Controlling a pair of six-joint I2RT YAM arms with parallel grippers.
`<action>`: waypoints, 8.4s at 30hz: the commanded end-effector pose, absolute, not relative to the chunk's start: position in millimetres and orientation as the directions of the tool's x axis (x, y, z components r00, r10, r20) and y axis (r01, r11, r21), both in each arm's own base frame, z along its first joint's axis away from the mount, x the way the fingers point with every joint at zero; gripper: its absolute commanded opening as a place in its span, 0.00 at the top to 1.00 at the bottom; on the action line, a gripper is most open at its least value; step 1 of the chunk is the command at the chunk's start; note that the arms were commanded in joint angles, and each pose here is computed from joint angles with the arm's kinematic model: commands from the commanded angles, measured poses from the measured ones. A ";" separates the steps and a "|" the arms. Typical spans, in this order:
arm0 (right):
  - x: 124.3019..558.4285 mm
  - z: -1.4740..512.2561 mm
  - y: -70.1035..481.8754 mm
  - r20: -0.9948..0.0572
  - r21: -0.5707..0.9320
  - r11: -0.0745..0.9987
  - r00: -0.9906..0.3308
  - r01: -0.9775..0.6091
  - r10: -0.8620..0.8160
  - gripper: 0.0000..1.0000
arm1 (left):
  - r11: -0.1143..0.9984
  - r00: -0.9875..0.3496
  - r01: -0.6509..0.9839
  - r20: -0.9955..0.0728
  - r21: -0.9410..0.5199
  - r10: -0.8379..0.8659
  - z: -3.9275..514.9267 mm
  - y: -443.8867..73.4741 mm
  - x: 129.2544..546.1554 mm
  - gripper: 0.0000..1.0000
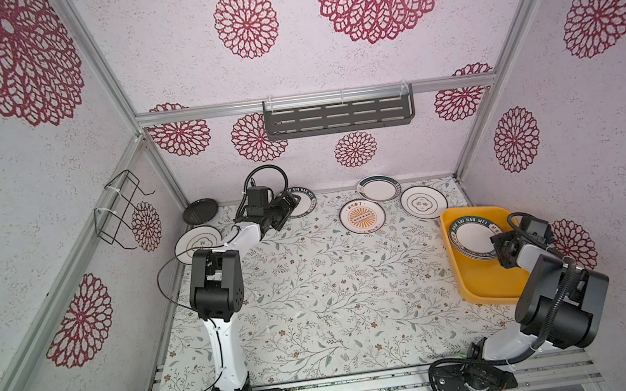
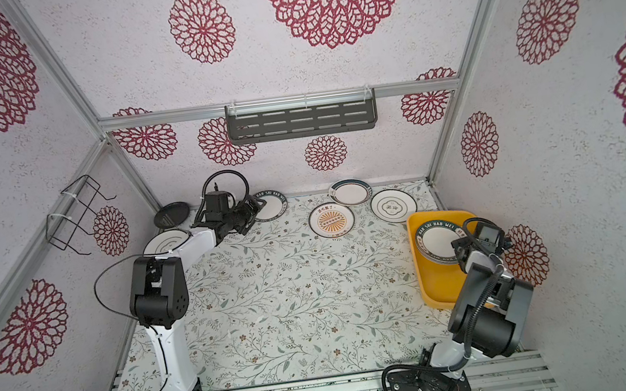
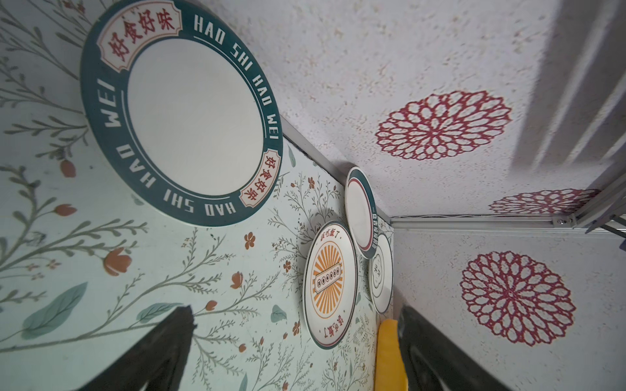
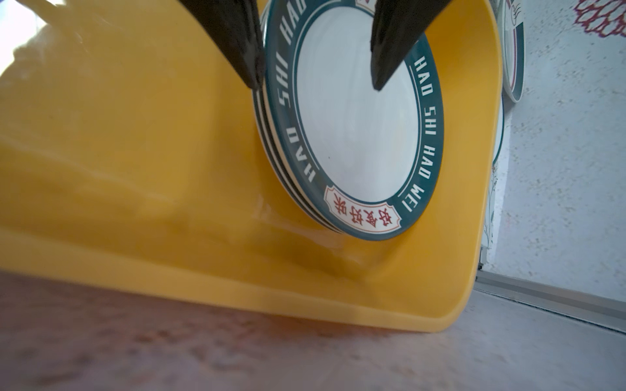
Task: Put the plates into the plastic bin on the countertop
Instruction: 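Lower the plate onto the stack and open the right gripper, then move the right gripper to the orange sunburst plate and grip its edge, then lift the sunburst plate and carry it toward the yellow bin with the right gripper, then lower the sunburst plate onto the plate stack in the bin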
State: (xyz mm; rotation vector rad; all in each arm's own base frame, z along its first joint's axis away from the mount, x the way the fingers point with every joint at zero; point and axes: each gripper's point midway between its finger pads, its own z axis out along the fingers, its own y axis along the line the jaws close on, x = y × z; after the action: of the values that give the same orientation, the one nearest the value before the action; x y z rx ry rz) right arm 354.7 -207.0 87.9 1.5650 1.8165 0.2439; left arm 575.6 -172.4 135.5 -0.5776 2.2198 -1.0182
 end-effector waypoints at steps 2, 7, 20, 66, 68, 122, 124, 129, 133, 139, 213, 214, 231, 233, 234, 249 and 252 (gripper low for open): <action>358.6 104.7 -204.6 -0.416 0.551 0.313 -0.070 0.774 0.906 0.33 | 0.643 -0.698 -0.106 -0.404 -0.758 -0.591 155.3 -163.5 564.1 0.03; 353.4 117.9 -195.1 -0.436 0.551 0.348 -0.094 0.759 0.895 0.21 | 0.670 -0.712 -0.094 -0.421 -0.736 -0.562 157.6 -161.5 550.9 0.03; 342.1 184.6 -124.8 -0.531 0.539 0.557 -0.259 0.631 0.807 0.01 | 0.694 -0.724 -0.015 -0.471 -0.720 -0.504 187.3 -156.6 485.3 0.03; 517.9 80.5 122.3 -0.336 0.728 0.627 -0.654 0.277 0.678 0.34 | 0.746 -0.693 0.060 -0.566 -0.663 -0.447 235.5 -135.6 479.5 0.03; 521.1 71.8 121.8 -0.324 0.725 0.625 -0.655 0.291 0.682 0.36 | 0.738 -0.687 0.059 -0.564 -0.672 -0.458 236.4 -134.7 485.4 0.03; 484.8 91.2 134.0 -0.285 0.716 0.617 -0.669 0.327 0.686 1.00 | 0.650 -0.791 0.136 -0.477 -0.747 -0.383 214.7 -174.2 456.5 0.03; 473.4 103.4 133.8 -0.296 0.720 0.618 -0.666 0.315 0.685 1.00 | 0.649 -0.803 0.149 -0.474 -0.746 -0.361 213.7 -181.4 447.0 0.03; 442.6 128.0 129.6 -0.321 0.728 0.618 -0.648 0.297 0.691 1.00 | 0.643 -0.824 0.184 -0.473 -0.744 -0.311 213.6 -197.6 423.4 0.03; 417.4 143.5 122.0 -0.332 0.736 0.607 -0.623 0.298 0.708 1.00 | 0.640 -0.842 0.212 -0.470 -0.739 -0.264 211.0 -212.7 405.5 0.03; 378.0 163.5 109.0 -0.350 0.739 0.600 -0.585 0.307 0.731 1.00 | 0.624 -0.851 0.275 -0.488 -0.732 -0.196 215.4 -238.6 380.7 0.03; 335.3 143.1 -190.2 -0.430 0.685 0.316 0.014 0.656 0.903 1.00 | 0.596 -0.786 0.266 -0.528 -0.758 -0.321 188.6 -326.1 527.6 0.03; 336.2 140.5 -191.6 -0.428 0.685 0.313 0.016 0.658 0.904 1.00 | 0.594 -0.786 0.264 -0.526 -0.760 -0.325 188.2 -326.6 528.1 0.03; 357.3 100.6 -212.4 -0.379 0.659 0.268 0.004 0.703 0.925 1.00 | 0.601 -0.754 0.206 -0.516 -0.772 -0.405 182.5 -308.2 540.9 0.03; 358.8 97.4 -211.5 -0.371 0.659 0.267 -0.005 0.703 0.929 1.00 | 0.601 -0.755 0.203 -0.514 -0.773 -0.407 180.7 -307.8 541.3 0.03; 359.9 95.8 -211.4 -0.368 0.658 0.268 -0.009 0.703 0.930 0.99 | 0.602 -0.754 0.201 -0.514 -0.773 -0.408 180.5 -307.8 541.6 0.03; 367.7 100.2 -206.8 -0.374 0.632 0.322 -0.087 0.705 0.923 0.63 | 0.600 -0.748 0.194 -0.512 -0.776 -0.421 180.7 -305.7 542.3 0.03; 367.3 104.9 -206.3 -0.382 0.622 0.336 -0.100 0.707 0.919 0.57 | 0.598 -0.745 0.190 -0.511 -0.778 -0.428 181.4 -304.7 540.6 0.03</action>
State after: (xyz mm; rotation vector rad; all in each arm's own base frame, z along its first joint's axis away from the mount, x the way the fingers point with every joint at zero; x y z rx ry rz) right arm 362.5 -205.7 84.9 1.4911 1.8578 0.3831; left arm 538.9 -308.3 176.4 -0.1784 2.1608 -1.1449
